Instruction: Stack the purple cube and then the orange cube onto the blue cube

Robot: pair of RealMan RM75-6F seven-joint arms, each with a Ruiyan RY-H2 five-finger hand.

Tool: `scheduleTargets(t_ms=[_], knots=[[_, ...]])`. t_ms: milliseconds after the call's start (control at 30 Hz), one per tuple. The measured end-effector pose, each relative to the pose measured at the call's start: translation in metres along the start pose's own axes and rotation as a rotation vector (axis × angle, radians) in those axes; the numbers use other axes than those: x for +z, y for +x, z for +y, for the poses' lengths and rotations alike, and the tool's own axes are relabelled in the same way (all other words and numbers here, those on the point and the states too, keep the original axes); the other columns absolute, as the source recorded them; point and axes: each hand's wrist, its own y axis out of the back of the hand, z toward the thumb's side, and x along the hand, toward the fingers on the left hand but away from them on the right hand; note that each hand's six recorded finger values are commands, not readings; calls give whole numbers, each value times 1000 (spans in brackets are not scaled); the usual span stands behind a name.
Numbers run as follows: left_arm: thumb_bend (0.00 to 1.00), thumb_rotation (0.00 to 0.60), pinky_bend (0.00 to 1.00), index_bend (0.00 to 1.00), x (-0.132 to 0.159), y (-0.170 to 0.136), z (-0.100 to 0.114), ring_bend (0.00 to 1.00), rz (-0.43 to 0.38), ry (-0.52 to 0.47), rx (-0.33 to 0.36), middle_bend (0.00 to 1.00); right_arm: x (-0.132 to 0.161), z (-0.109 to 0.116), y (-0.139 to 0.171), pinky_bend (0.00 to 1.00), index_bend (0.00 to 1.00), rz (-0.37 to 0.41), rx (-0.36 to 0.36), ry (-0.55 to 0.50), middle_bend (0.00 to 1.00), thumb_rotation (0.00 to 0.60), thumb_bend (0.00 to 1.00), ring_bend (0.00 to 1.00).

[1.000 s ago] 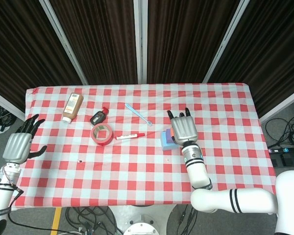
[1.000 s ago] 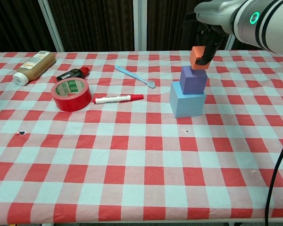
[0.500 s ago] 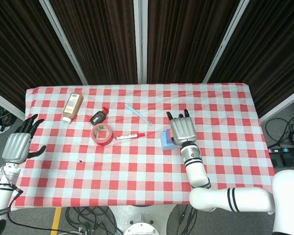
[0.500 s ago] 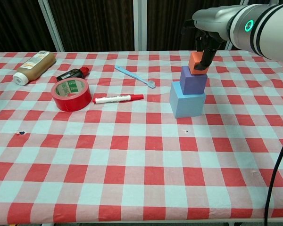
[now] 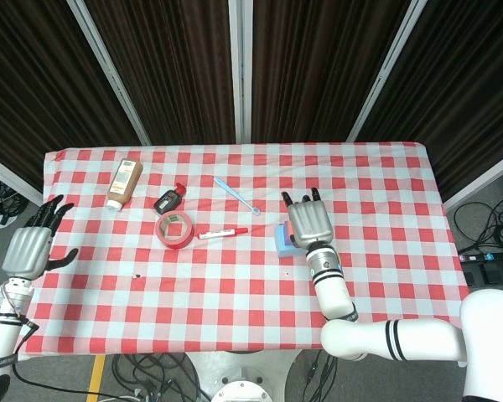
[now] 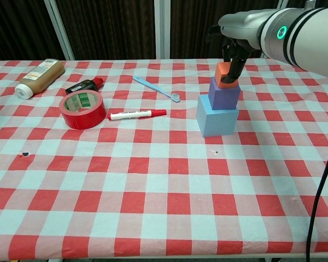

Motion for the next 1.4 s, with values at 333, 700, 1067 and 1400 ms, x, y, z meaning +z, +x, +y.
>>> scheduleTargets(t_ms=[333, 700, 1067, 1400], knots=[[311, 600, 234, 167, 0, 0, -2, 89, -2, 2, -6, 109, 0, 1, 1, 72, 99, 9, 6, 1, 442, 600, 161, 211], [311, 600, 234, 167, 1, 0, -3, 89, -3, 5, -8, 109, -3, 7, 2, 76, 81, 16, -7, 1, 313, 600, 151, 132], [311, 600, 234, 167, 4, 0, -2, 89, -15, 10, -6, 109, -29, 48, 41, 74, 81, 16, -162, 10, 305, 600, 154, 109], [311, 600, 233, 167, 15, -1, -6, 89, -53, 18, -15, 109, -135, 40, 99, 9, 0, -113, -411, 136, 126, 600, 106, 0]])
